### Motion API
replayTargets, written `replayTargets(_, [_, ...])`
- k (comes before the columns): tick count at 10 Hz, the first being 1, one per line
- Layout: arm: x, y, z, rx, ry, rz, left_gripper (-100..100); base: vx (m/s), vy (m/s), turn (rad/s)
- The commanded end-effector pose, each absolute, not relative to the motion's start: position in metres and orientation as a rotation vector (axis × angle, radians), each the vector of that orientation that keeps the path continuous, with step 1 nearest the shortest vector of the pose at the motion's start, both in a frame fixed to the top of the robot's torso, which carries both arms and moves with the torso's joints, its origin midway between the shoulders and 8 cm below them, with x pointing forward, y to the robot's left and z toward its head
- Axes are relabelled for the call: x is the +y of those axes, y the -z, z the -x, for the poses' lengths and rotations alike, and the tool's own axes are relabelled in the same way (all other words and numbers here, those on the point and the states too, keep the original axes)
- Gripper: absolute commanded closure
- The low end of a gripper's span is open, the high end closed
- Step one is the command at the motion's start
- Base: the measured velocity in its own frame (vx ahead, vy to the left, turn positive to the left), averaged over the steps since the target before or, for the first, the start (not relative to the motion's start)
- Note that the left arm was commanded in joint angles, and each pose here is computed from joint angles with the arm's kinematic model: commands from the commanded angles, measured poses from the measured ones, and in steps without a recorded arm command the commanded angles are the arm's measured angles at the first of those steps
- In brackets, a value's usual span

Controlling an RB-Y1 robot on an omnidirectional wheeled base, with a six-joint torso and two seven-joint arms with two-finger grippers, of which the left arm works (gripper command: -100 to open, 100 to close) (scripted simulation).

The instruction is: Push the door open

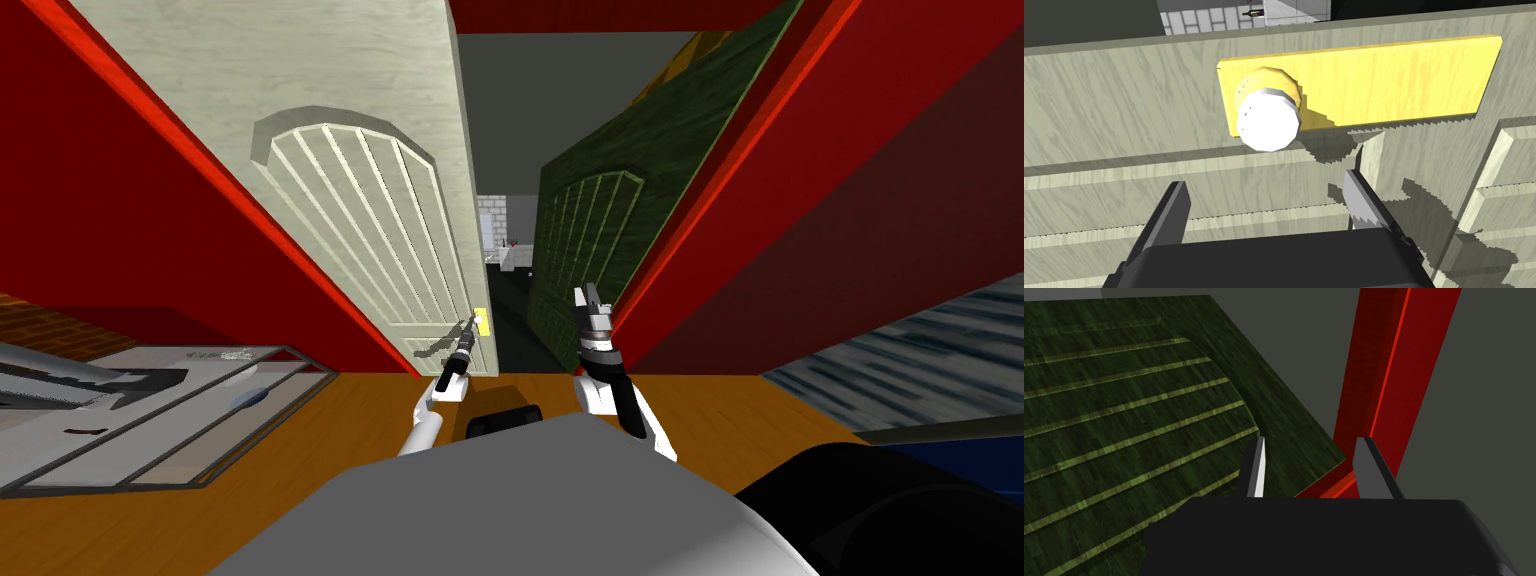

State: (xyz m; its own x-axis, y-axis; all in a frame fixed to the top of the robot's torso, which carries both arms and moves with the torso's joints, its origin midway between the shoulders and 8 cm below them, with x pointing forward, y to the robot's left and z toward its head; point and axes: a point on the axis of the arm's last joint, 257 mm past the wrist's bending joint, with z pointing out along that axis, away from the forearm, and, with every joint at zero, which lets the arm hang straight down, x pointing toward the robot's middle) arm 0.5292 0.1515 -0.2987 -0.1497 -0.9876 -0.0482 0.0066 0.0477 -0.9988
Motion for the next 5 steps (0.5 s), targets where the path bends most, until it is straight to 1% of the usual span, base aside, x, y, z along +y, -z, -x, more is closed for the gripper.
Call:
replayTargets(1, [0.152,0.298,-0.531,1.335,1.285,1.101,-100,0.201,-0.025,-0.015])
replayTargets(4, [0.137,0.296,-0.533,1.309,1.319,1.136,-100,0.19,-0.031,-0.018])
replayTargets(5, [0.14,0.297,-0.532,1.316,1.31,1.127,-100,0.086,-0.016,-0.001])
